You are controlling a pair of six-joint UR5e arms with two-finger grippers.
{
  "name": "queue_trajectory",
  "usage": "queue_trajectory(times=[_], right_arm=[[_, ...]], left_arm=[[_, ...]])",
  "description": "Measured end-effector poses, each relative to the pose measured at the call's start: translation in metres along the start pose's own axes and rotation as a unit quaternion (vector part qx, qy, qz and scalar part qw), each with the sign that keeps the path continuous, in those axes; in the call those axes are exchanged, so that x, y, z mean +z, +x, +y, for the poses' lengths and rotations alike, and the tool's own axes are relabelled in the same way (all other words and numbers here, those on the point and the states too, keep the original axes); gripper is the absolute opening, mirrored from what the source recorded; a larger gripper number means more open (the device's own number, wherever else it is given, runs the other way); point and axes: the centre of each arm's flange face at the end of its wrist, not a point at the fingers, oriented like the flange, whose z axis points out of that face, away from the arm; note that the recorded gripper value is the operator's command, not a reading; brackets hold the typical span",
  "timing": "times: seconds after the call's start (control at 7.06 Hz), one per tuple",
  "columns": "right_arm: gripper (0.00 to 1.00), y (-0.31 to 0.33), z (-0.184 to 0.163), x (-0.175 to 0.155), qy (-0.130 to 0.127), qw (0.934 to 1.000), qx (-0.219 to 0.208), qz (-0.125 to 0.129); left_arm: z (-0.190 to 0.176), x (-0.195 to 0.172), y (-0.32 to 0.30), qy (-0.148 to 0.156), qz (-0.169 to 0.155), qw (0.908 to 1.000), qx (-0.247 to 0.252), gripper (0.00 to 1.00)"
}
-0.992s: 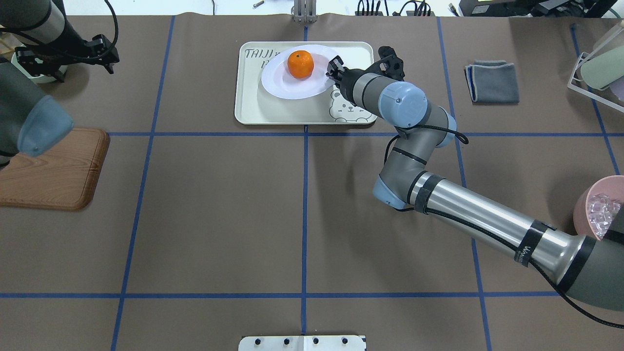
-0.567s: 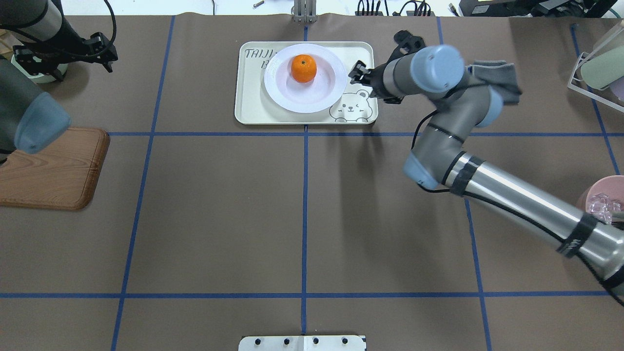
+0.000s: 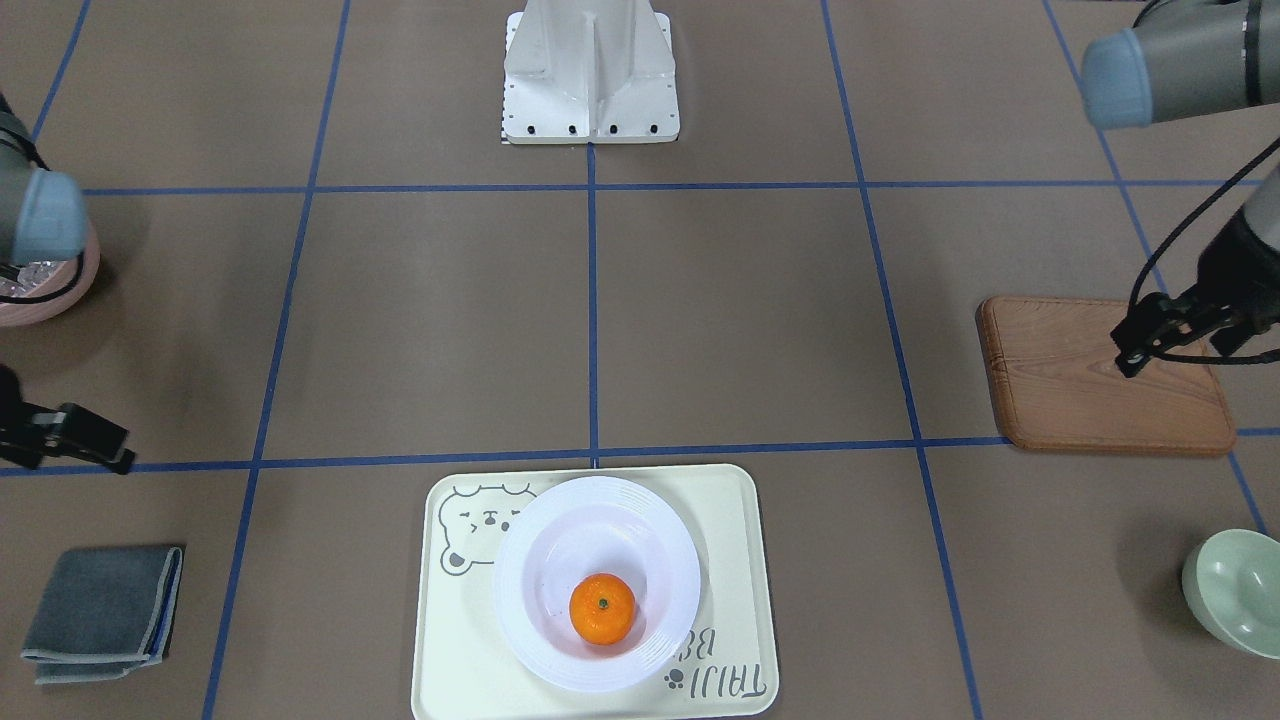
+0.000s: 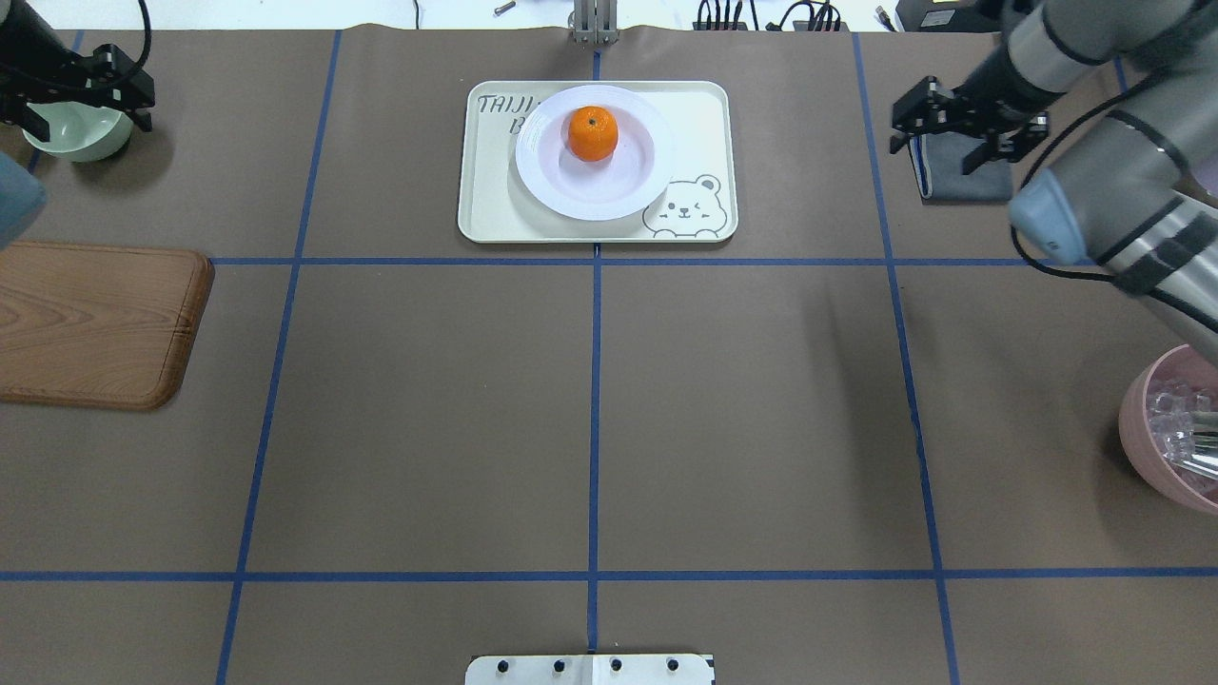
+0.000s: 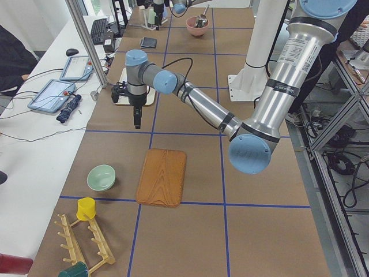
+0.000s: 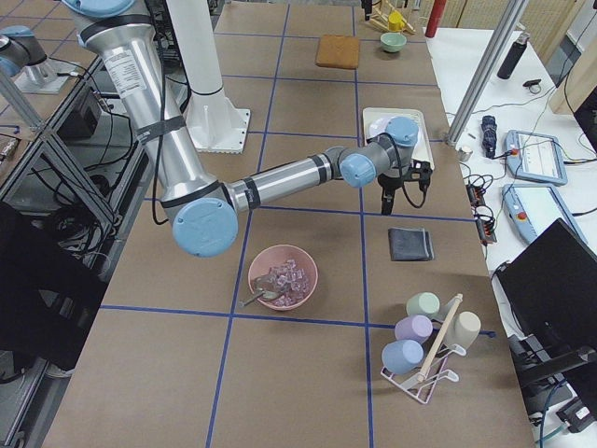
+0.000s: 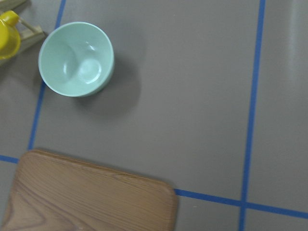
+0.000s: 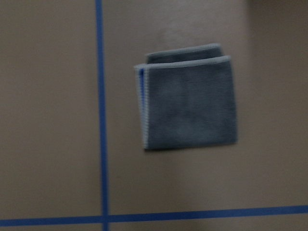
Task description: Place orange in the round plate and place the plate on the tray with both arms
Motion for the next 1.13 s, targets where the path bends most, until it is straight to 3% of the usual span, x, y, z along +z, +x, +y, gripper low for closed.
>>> queue_trajectory(times=[0.28,0.42,0.71,0.99,1.13], right_arm=[[1.00,0.179,0.044,-0.025,-0.006,0.9901,-0.131,0.049],[1.00,0.237,0.069,-0.035,-0.009,0.9867,-0.149,0.066],[1.00,0.283,0.090,-0.048,-0.038,0.9876,-0.116,0.098],[1.00,0.268,0.091,-0.071,-0.062,0.9896,-0.087,0.097],[1.00,0.261,0.092,-0.077,-0.067,0.9911,-0.078,0.084]], left_arm=[[0.019,-0.001,-0.108,-0.018,0.011,0.9969,0.076,0.98],[0.034,0.002,-0.157,-0.026,0.013,0.9946,0.099,0.98],[0.059,0.017,-0.225,-0.048,0.008,0.9948,0.090,0.98],[0.077,0.036,-0.256,-0.070,0.007,0.9952,0.068,0.98],[0.081,0.051,-0.271,-0.083,0.006,0.9949,0.056,0.98]])
